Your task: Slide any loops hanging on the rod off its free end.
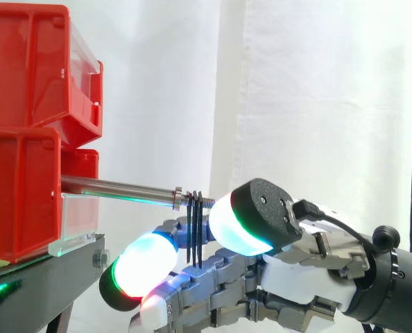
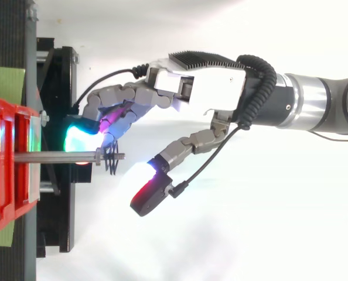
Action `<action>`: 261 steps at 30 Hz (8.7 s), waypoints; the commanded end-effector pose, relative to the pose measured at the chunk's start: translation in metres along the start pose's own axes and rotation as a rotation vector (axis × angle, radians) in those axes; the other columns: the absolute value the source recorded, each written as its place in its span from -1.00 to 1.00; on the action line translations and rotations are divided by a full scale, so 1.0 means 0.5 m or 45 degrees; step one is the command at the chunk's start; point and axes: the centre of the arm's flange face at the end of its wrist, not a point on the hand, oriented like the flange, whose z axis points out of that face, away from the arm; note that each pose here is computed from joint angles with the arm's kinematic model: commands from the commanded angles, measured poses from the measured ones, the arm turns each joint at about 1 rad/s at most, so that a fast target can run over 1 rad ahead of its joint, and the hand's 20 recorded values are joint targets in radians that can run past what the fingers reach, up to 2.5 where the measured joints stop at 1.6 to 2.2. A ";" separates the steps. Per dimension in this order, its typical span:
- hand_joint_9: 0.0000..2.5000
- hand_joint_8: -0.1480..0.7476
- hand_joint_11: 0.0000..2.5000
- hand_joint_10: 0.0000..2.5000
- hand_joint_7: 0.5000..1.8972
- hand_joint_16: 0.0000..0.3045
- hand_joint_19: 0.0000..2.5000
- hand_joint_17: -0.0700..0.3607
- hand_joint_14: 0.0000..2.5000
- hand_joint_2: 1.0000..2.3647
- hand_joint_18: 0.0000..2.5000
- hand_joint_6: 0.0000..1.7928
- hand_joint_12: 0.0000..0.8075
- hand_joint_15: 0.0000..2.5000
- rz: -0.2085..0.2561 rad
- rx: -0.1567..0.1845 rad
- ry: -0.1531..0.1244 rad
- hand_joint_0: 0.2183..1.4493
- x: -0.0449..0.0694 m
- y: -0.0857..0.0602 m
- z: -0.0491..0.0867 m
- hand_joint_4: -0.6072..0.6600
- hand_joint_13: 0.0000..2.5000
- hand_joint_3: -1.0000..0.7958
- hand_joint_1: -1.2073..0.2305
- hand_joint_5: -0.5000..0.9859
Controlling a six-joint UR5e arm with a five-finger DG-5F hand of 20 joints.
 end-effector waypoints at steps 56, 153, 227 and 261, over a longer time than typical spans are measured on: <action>-0.31 -0.01 -0.82 -0.99 -0.23 -0.75 -0.80 -0.28 -1.00 -0.98 -0.46 -0.08 -0.16 -0.88 -0.078 -0.022 0.012 -0.33 0.001 0.001 0.003 0.22 -0.32 -0.26 -0.31 -0.58; -0.30 -0.06 -0.70 -0.99 0.15 -0.70 -0.75 -0.20 -1.00 -0.97 -0.50 0.01 -0.15 -0.87 -0.050 0.052 0.079 -0.36 -0.046 0.038 -0.003 0.01 -0.43 -0.01 -0.34 -0.56; -0.31 -0.08 -0.69 -0.99 -0.08 -0.71 -0.74 -0.21 -1.00 -1.00 -0.44 -0.02 -0.17 -0.88 0.220 0.579 -0.079 -0.33 -0.204 0.271 -0.068 0.16 -0.41 -0.44 -0.27 -0.58; -0.39 -0.05 -0.76 -0.99 -0.07 -0.69 -0.68 -0.18 -0.99 -1.00 -0.43 -0.06 -0.14 -0.86 0.251 0.596 -0.101 -0.40 -0.208 0.268 -0.072 0.15 -0.41 -0.44 -0.15 -0.56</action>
